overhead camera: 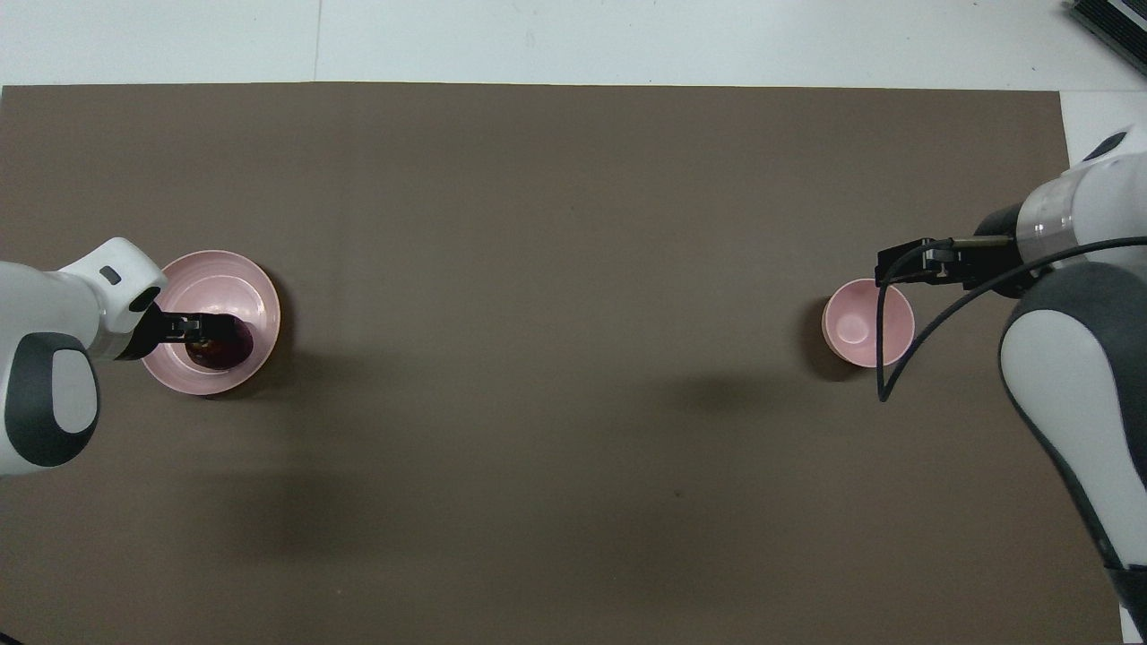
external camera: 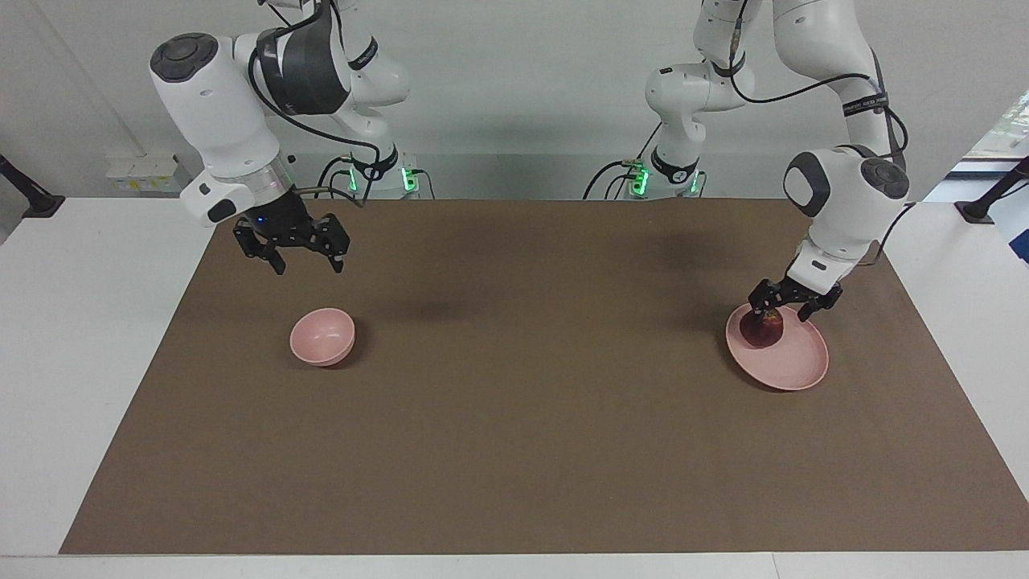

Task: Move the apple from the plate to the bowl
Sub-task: 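Reach the left gripper down to the apple on the pink plate, then close the left gripper on the apple and lift it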

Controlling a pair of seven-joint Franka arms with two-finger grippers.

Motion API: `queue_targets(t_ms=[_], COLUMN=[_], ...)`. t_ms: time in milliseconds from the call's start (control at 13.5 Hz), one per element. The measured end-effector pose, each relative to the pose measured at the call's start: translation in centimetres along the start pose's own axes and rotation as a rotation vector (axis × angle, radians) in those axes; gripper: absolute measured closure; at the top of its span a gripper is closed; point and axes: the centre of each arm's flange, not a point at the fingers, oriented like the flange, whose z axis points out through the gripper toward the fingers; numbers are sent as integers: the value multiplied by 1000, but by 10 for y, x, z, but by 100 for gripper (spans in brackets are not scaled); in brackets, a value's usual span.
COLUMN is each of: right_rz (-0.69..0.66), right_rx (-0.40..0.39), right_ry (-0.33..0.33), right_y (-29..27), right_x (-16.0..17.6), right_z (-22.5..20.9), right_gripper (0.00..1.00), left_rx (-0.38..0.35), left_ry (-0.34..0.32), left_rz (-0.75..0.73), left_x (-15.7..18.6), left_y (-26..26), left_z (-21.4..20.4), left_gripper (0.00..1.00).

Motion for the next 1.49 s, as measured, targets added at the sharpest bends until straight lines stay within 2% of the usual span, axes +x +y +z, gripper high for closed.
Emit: queue_targets(t_ms=[668,817,965,1040,1337,1485], right_rz=[-16,-16,-16,-16,-16,-16], right_rx=[0,0,0,0,-1,-1], right_ry=[-29,-31,-31,-32,-35,-35], right_y=[-10,-10,-10,-10,-10,-10], right_x=[-6,-7,-7,-7,-8,-8], right_z=[13,14,14,14,16,16], right_gripper=[0,0,0,0,0,0], left_rx=[-3,-3,-3,-3,4,8], left_ry=[12,11,11,11,23,70], left_rz=[1,1,1,3,65,70], left_x=[-1,-1,-1,-1,2,11], left_y=[3,3,3,4,3,2], left_z=[2,3,2,2,-3,-24], left_gripper=[0,5,33,38,39,39])
